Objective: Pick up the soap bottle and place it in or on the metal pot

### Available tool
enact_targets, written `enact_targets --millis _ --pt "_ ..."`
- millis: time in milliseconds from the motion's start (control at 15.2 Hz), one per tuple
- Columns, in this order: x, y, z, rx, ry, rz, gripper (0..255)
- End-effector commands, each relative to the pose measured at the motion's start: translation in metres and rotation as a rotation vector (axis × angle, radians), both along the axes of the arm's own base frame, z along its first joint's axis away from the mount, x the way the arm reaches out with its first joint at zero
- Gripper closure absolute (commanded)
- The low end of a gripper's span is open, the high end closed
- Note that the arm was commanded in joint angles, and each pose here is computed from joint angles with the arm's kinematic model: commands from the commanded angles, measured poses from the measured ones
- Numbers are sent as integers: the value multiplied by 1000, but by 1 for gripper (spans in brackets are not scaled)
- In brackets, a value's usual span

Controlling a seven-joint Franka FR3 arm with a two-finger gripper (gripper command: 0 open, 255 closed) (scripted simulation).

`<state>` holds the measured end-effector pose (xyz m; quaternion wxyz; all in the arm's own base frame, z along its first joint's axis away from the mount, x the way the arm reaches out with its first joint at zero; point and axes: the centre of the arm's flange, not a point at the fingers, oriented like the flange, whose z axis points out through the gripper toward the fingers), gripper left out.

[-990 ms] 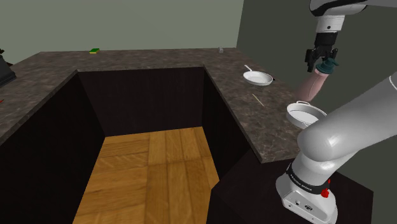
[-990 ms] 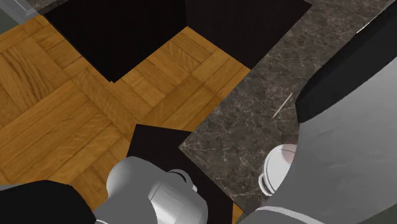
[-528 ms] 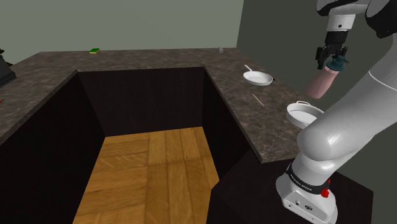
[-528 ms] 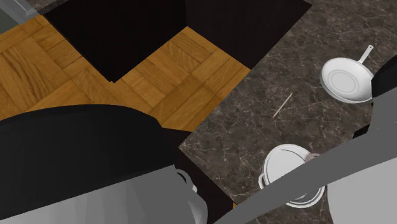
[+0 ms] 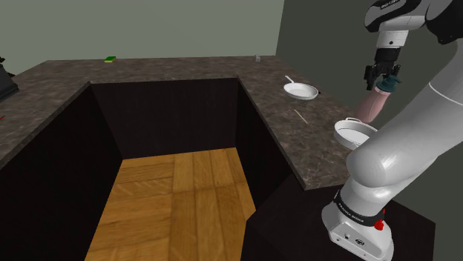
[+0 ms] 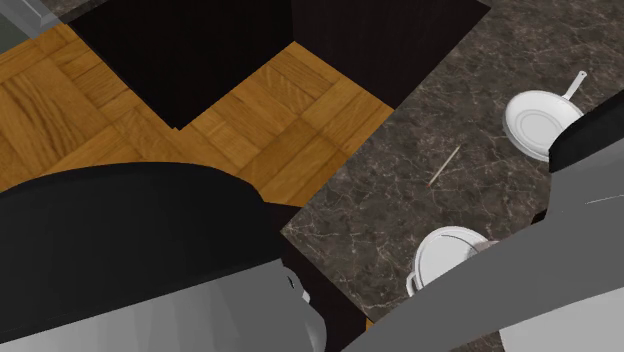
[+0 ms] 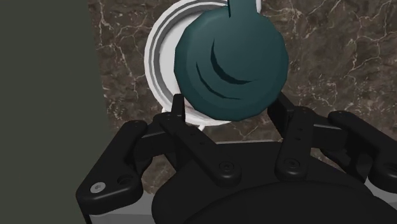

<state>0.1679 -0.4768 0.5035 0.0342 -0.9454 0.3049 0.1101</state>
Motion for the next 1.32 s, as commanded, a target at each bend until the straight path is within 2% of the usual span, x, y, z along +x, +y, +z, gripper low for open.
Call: enact_targets --millis 0,726,1188,1254 --pt "0 -1 -10 -1 0 0 255" --pt "0 -1 -67 -1 0 0 255" --pt "0 -1 -67 -1 0 0 255" --pt "0 -1 -67 -1 0 0 0"
